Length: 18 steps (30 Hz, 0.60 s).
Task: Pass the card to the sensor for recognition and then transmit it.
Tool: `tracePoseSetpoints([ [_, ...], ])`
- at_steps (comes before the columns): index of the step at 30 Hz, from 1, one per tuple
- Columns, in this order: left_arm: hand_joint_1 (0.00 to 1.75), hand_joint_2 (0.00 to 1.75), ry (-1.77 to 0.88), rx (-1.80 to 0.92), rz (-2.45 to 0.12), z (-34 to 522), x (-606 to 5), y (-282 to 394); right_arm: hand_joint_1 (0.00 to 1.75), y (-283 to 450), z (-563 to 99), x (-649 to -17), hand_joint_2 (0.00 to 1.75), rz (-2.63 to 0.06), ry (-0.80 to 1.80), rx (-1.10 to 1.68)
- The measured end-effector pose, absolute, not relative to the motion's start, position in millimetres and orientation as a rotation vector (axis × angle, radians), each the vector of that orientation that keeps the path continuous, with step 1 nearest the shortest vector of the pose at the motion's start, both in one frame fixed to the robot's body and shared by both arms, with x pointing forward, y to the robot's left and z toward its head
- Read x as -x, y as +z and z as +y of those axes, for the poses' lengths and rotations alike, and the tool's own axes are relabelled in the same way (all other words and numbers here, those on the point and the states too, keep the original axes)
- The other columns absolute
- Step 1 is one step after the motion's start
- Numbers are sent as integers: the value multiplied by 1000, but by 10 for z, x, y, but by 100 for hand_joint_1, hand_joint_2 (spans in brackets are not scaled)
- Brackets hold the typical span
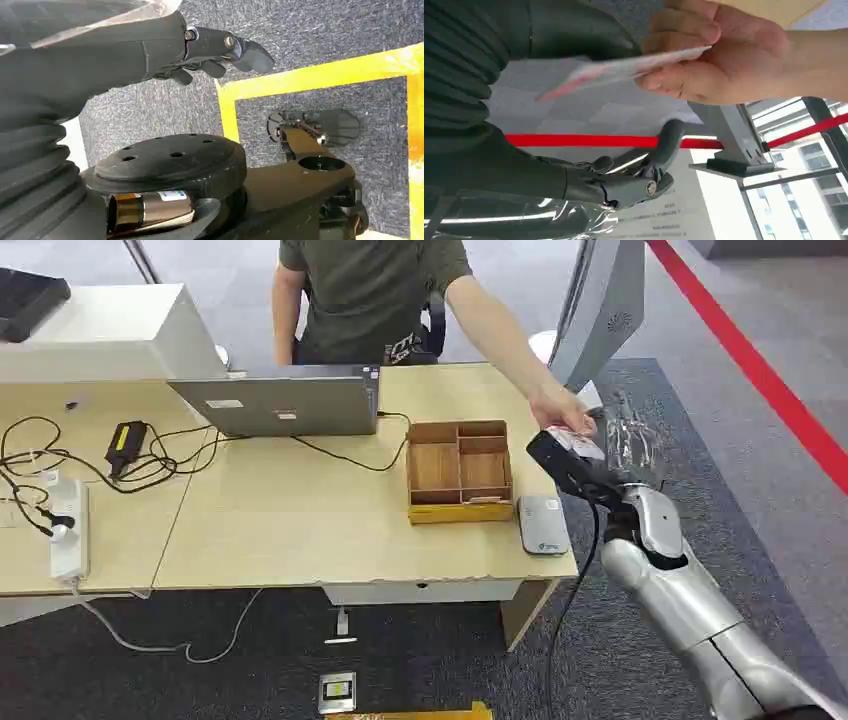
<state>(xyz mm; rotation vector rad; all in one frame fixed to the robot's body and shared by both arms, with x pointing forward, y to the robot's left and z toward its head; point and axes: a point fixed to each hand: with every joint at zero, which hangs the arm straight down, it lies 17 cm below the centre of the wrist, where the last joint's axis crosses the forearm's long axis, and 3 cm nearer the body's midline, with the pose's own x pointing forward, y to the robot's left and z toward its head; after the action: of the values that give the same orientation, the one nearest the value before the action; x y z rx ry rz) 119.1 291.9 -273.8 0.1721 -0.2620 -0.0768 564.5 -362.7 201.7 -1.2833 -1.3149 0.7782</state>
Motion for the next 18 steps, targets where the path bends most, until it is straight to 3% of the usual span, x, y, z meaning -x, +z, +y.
tracePoseSetpoints([
  [18, 0, 175, -77, -171, -262, 2916, -1189, -2738, 175, 1855, -3615, -5629, 175, -1292, 812, 1254],
])
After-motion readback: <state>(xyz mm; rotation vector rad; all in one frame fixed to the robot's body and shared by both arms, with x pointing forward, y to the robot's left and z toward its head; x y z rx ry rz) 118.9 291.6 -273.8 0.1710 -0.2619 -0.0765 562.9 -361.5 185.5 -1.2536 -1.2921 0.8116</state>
